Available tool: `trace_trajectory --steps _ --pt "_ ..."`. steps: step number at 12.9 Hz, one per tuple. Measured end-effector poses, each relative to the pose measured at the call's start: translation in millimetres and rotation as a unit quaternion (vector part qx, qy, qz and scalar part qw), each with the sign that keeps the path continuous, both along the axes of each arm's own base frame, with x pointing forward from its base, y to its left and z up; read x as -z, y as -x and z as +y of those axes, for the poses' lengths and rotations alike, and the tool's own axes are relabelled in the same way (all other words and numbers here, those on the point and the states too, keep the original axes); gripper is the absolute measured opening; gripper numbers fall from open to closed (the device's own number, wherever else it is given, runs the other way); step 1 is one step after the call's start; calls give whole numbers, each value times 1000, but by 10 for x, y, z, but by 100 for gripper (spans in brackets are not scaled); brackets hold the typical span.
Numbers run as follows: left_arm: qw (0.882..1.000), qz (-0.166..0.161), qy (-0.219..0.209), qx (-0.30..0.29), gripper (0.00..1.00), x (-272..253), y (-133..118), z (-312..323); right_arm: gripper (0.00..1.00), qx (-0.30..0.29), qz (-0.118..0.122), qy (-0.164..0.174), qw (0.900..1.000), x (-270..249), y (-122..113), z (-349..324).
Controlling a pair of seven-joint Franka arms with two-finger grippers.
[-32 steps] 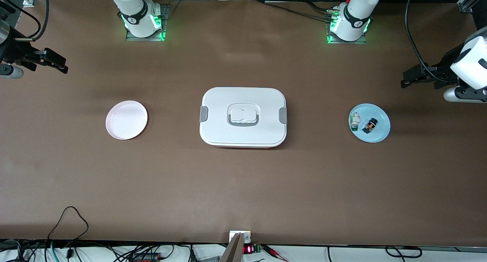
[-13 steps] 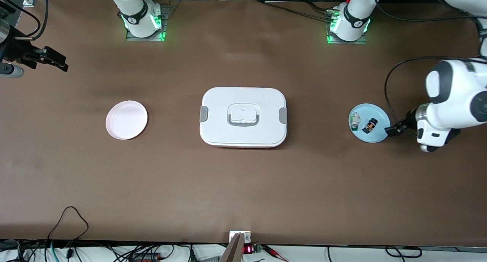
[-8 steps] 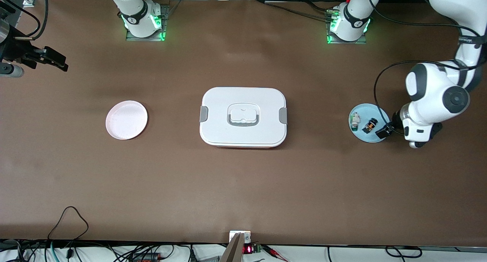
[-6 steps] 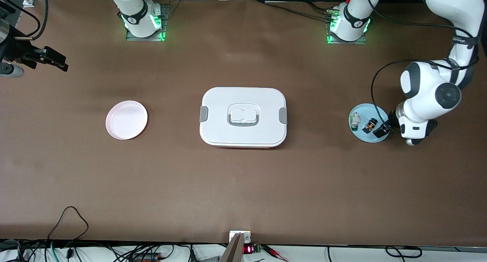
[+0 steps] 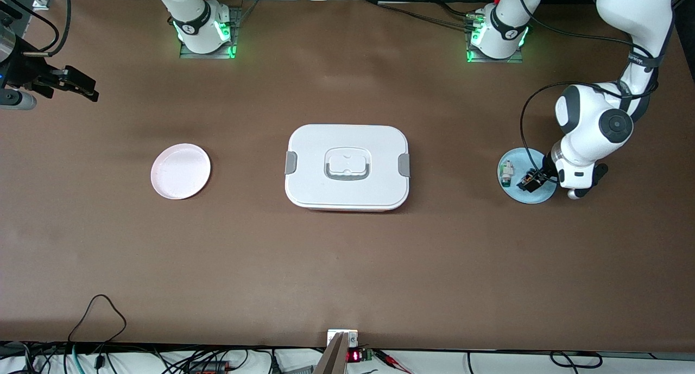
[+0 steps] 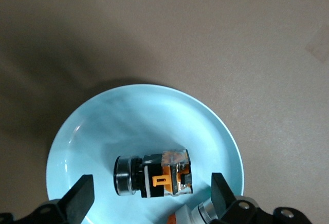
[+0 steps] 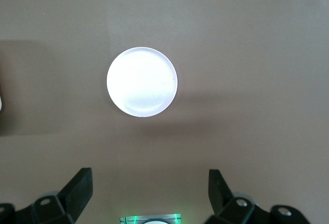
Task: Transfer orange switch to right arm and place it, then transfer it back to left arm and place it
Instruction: 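Move the left gripper down over the black-orange switch on the blue plate, then close the left gripper on the black-orange switch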
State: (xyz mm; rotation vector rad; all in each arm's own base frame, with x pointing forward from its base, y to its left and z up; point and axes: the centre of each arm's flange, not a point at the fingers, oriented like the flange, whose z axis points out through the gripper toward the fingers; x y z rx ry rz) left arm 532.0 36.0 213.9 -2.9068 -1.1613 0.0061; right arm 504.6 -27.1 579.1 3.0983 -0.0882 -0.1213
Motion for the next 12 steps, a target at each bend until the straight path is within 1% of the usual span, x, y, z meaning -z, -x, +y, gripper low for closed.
trace_trajectory --steps 2,4,9,11,12 --pt "1000 -3 0 1 100 57 16 -11 100 0 -4 0 1000 -46 14 0" --pt "1000 -13 -1 1 100 164 58 -15 100 0 -4 0 1000 -61 19 -2" --pt "1000 -15 -1 1 100 347 124 -20 100 0 -4 0 1000 -60 20 -2" --pt "1000 -15 -1 2 99 350 123 -23 100 0 -4 0 1000 -60 20 -2" --pt "1000 -15 -1 2 95 350 123 -26 100 1 -4 0 1000 -59 21 -6"
